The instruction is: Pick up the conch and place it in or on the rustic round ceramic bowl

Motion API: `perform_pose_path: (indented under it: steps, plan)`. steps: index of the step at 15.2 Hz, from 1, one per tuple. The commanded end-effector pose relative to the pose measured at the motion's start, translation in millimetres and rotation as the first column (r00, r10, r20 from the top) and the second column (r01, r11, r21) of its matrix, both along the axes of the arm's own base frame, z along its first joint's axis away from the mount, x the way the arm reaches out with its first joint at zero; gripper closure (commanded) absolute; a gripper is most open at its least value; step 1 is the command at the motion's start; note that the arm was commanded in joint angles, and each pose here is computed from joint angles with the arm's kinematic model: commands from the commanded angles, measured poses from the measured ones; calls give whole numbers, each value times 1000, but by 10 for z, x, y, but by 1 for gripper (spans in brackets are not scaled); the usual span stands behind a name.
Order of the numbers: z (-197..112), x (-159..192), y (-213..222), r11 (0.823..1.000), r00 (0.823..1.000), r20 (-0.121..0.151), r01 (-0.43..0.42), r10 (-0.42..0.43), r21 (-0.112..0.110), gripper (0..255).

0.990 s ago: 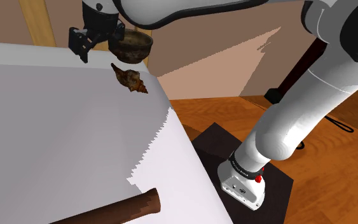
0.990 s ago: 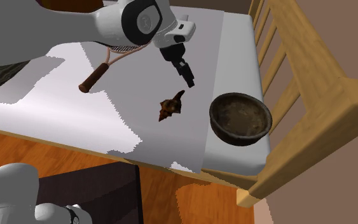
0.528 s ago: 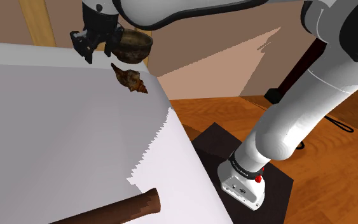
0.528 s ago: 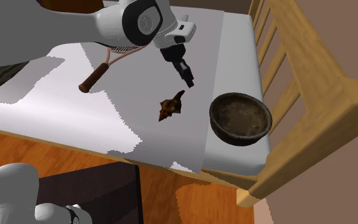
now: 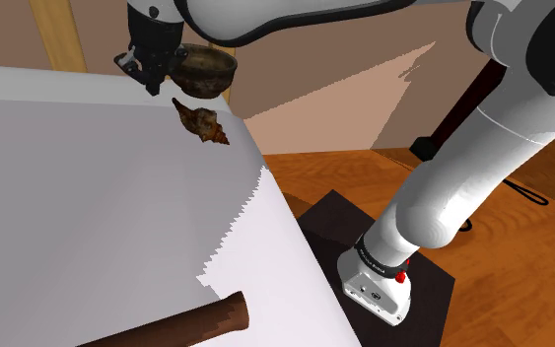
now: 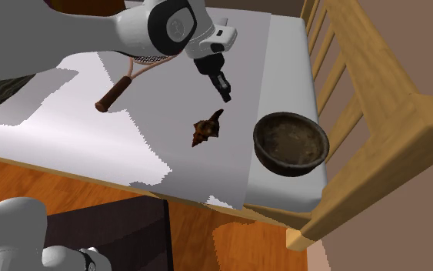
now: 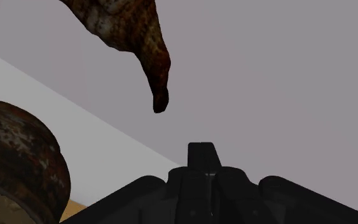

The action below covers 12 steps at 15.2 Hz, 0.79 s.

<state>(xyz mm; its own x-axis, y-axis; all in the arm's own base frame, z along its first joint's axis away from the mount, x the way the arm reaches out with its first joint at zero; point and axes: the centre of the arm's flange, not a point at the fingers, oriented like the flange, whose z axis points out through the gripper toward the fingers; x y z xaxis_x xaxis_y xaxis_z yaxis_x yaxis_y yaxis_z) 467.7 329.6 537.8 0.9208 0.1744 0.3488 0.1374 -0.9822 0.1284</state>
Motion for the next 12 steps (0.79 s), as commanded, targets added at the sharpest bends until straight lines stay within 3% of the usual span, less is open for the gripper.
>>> perform_pose_path:
  steps: [1, 2, 6, 10, 12]
  plan:
    - [0, 0, 0, 1000, 1000, 0, 0, 0, 0, 255]
    - [0, 0, 0, 1000, 1000, 0, 0, 0, 0, 0]
    - [-144, -373, -149, 987, 988, 3, 153, -153, -55, 0]
    - [-281, -765, -247, 947, 953, 15, 301, -302, -108, 0]
    - [-344, -794, -270, 941, 948, 17, 318, -318, -114, 0]
